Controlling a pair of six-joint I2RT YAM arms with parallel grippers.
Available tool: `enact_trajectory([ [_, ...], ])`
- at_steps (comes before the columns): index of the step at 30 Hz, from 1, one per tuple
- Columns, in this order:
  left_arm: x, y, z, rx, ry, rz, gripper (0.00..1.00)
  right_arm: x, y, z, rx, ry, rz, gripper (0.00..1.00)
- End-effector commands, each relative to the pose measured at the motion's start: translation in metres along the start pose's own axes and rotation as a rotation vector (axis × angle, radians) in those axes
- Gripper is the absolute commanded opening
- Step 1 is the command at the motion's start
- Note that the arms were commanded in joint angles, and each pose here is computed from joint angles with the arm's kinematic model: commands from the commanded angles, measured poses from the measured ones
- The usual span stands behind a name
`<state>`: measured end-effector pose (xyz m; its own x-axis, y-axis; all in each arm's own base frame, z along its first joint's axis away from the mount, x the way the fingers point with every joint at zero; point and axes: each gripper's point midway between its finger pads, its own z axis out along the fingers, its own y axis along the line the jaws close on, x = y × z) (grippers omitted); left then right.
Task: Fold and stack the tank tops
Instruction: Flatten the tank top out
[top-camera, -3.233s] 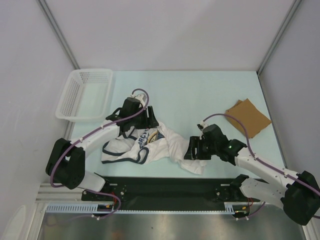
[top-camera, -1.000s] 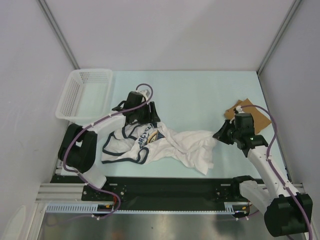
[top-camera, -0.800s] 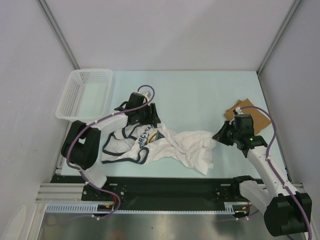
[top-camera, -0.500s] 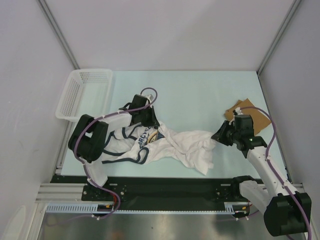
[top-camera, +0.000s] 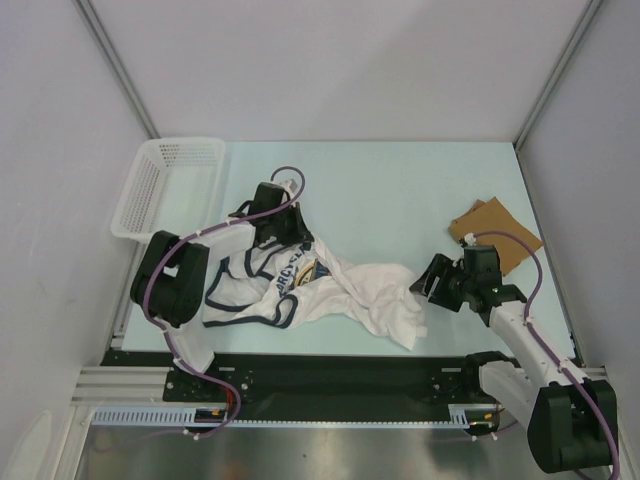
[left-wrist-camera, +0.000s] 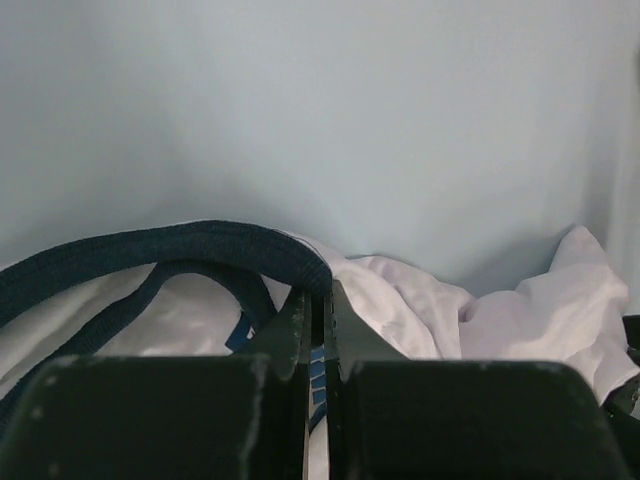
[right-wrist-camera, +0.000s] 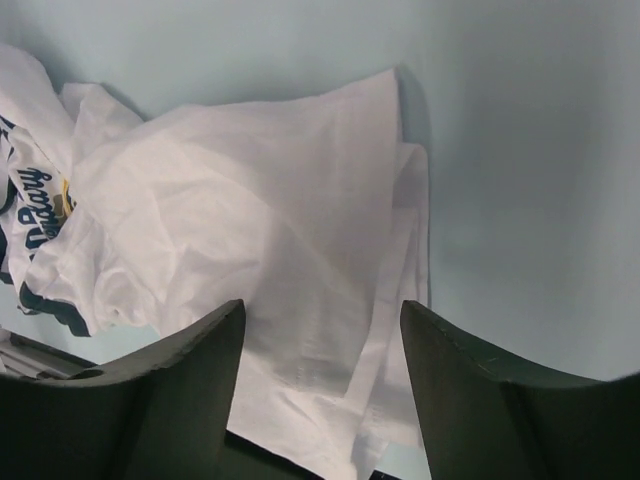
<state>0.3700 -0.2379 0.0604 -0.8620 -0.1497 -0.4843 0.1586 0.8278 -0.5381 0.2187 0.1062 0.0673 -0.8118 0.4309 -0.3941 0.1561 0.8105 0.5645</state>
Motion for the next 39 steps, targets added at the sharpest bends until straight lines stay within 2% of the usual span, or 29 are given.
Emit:
enact_trajectory([
  [1, -0.016, -0.015, -0.014, 0.045, -0.062, 0.028, 0.01, 0.002, 0.004, -0.001, -0.028, 0.005, 0.023, 0.74],
  [7, -0.019, -0.016, -0.016, 0.038, -0.066, 0.034, 0.00, 0.014, 0.005, -0.013, -0.066, -0.035, 0.073, 0.72],
  [9, -0.021, -0.016, -0.017, 0.035, -0.073, 0.037, 0.00, 0.021, 0.005, -0.013, -0.080, -0.031, 0.106, 0.64],
  [13, -0.022, -0.017, -0.017, 0.034, -0.069, 0.037, 0.00, 0.026, 0.012, -0.018, -0.148, -0.051, 0.085, 0.60],
  [16, -0.023, -0.017, -0.015, 0.036, -0.066, 0.037, 0.00, 0.028, 0.011, -0.017, -0.150, -0.062, 0.078, 0.51],
  [18, -0.022, -0.017, -0.015, 0.036, -0.062, 0.036, 0.00, 0.026, 0.008, -0.019, -0.133, -0.085, 0.085, 0.55],
  [19, -0.021, -0.017, -0.015, 0.034, -0.060, 0.037, 0.00, 0.027, 0.006, -0.019, -0.133, -0.091, 0.091, 0.60],
  [20, -0.022, -0.017, -0.016, 0.034, -0.062, 0.037, 0.00, 0.025, 0.009, -0.021, -0.146, -0.110, 0.104, 0.71],
  [21, -0.022, -0.017, -0.016, 0.032, -0.065, 0.039, 0.00, 0.026, 0.009, -0.022, -0.147, -0.110, 0.114, 0.75],
  [25, -0.023, -0.016, -0.017, 0.022, -0.067, 0.041, 0.00, 0.032, 0.006, -0.021, -0.140, -0.100, 0.181, 0.77],
  [28, -0.025, -0.017, -0.018, 0.027, -0.069, 0.041, 0.00, 0.040, 0.002, -0.016, -0.143, -0.081, 0.229, 0.70],
  [32, -0.026, -0.018, -0.019, 0.027, -0.071, 0.041, 0.00, 0.045, 0.000, -0.009, -0.169, -0.084, 0.235, 0.56],
  [39, -0.028, -0.020, -0.022, 0.027, -0.075, 0.047, 0.00, 0.033, -0.006, -0.001, -0.113, -0.102, 0.119, 0.52],
])
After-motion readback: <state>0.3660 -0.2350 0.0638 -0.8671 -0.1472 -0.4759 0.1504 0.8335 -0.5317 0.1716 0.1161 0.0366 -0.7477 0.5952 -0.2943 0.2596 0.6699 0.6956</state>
